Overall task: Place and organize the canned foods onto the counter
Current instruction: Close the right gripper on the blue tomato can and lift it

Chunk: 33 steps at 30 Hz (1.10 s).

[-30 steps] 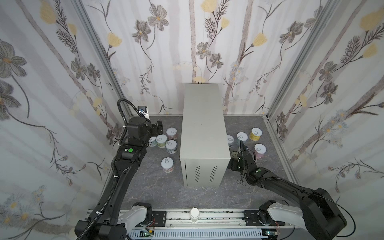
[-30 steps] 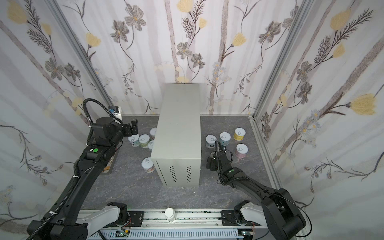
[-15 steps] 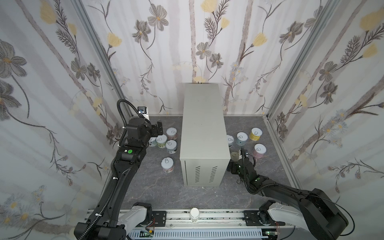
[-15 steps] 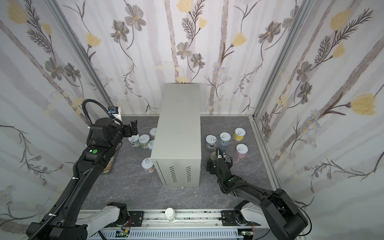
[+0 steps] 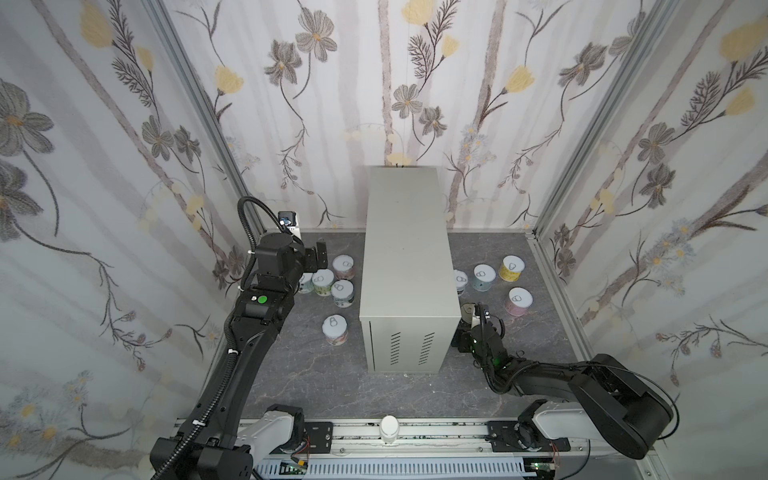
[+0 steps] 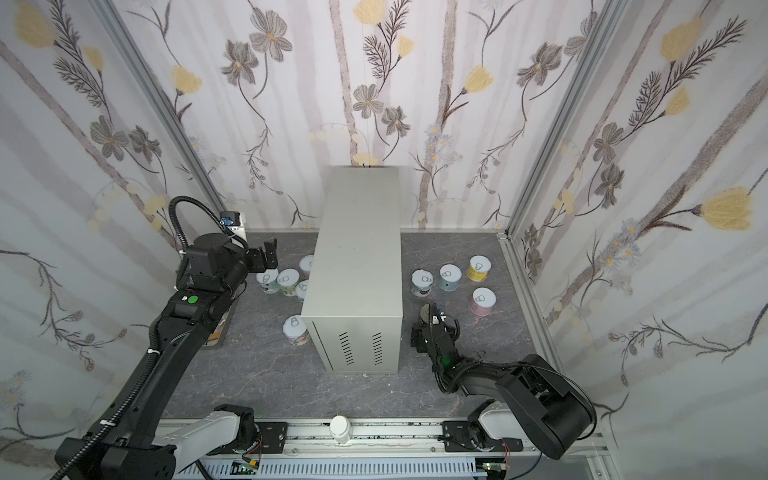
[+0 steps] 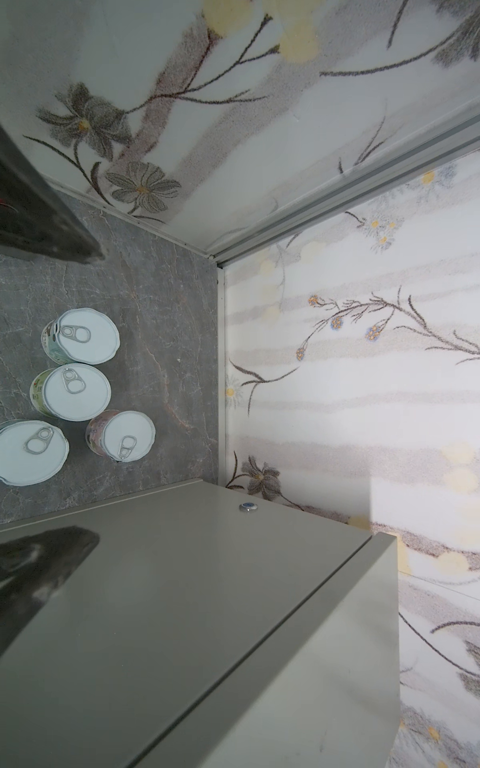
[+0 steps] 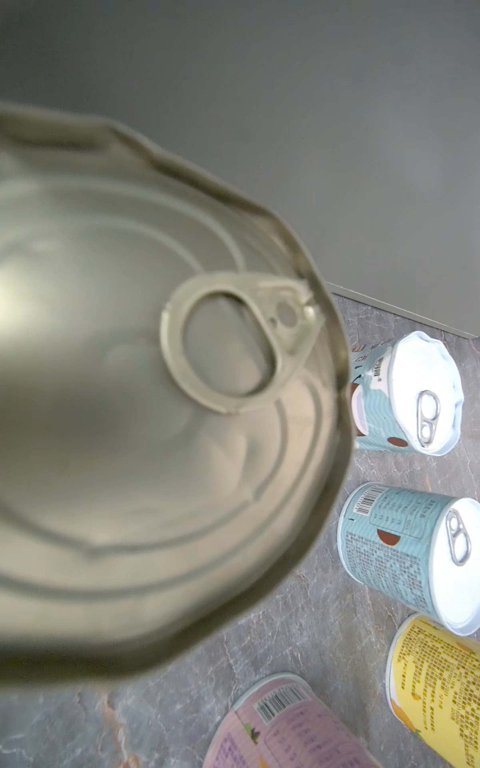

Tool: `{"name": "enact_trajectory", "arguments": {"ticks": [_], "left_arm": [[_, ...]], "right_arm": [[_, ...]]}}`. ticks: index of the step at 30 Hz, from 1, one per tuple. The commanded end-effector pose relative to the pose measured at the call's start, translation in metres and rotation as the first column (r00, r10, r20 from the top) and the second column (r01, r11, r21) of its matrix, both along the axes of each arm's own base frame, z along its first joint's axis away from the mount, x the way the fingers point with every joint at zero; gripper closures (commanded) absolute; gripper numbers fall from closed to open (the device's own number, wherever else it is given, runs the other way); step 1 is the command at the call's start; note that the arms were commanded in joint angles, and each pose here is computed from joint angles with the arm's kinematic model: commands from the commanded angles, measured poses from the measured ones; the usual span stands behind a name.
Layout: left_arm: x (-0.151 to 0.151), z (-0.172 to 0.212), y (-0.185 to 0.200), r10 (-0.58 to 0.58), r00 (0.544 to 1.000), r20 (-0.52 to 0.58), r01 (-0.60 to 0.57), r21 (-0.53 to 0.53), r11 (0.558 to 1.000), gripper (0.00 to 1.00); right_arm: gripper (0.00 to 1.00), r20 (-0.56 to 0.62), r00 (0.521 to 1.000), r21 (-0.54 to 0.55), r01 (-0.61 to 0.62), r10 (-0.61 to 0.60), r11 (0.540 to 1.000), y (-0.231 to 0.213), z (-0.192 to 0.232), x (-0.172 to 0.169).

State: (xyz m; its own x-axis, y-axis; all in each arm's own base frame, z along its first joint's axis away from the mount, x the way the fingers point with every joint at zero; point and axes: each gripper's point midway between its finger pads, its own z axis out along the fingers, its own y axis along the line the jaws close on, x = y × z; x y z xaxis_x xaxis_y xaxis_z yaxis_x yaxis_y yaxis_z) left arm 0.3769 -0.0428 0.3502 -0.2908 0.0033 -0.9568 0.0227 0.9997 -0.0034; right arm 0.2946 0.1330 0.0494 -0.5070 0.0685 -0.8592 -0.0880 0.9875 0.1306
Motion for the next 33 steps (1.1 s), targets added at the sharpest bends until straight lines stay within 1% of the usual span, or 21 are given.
{"name": "enact_trajectory", "arguments": {"ticks": [1,8,14,20,22,27,33], "left_arm": [[0.003,0.007,-0.007,-0.035,0.999,0.018,0.035,0.003,0.999,0.0],[0.0,0.007,-0.004,-0.025,0.999,0.02,0.024,0.031,0.999,0.0],[-0.001,0.003,-0.005,-0.026,1.0,0.015,0.026,0.037,0.999,0.0],[0.002,-0.001,-0.007,-0.035,0.999,0.008,0.034,0.04,0.999,0.0],[0.002,-0.002,-0.008,-0.036,0.999,0.008,0.036,0.039,0.999,0.0],[0.002,-0.006,-0.008,-0.037,0.999,0.006,0.036,0.047,0.998,0.0],[0.002,-0.006,-0.008,-0.038,0.999,0.012,0.038,0.047,0.998,0.0]], "right_arm": [[0.12,0.079,0.997,0.026,-0.011,0.009,1.0,0.008,0.014,0.009],[0.2,0.114,0.993,0.02,0.005,-0.007,1.0,0.009,0.007,0.012],[0.21,0.154,0.988,0.031,0.024,-0.028,0.999,0.008,0.013,0.016],[0.32,0.185,0.983,0.026,0.013,-0.018,1.0,0.01,0.022,0.019],[0.39,0.193,0.981,0.022,0.018,-0.022,1.0,0.009,0.024,0.02],[0.52,0.212,0.977,0.018,0.027,-0.03,0.999,0.006,0.033,0.019],[0.55,0.241,0.97,0.028,-0.002,-0.005,1.0,0.01,0.058,0.019]]}}
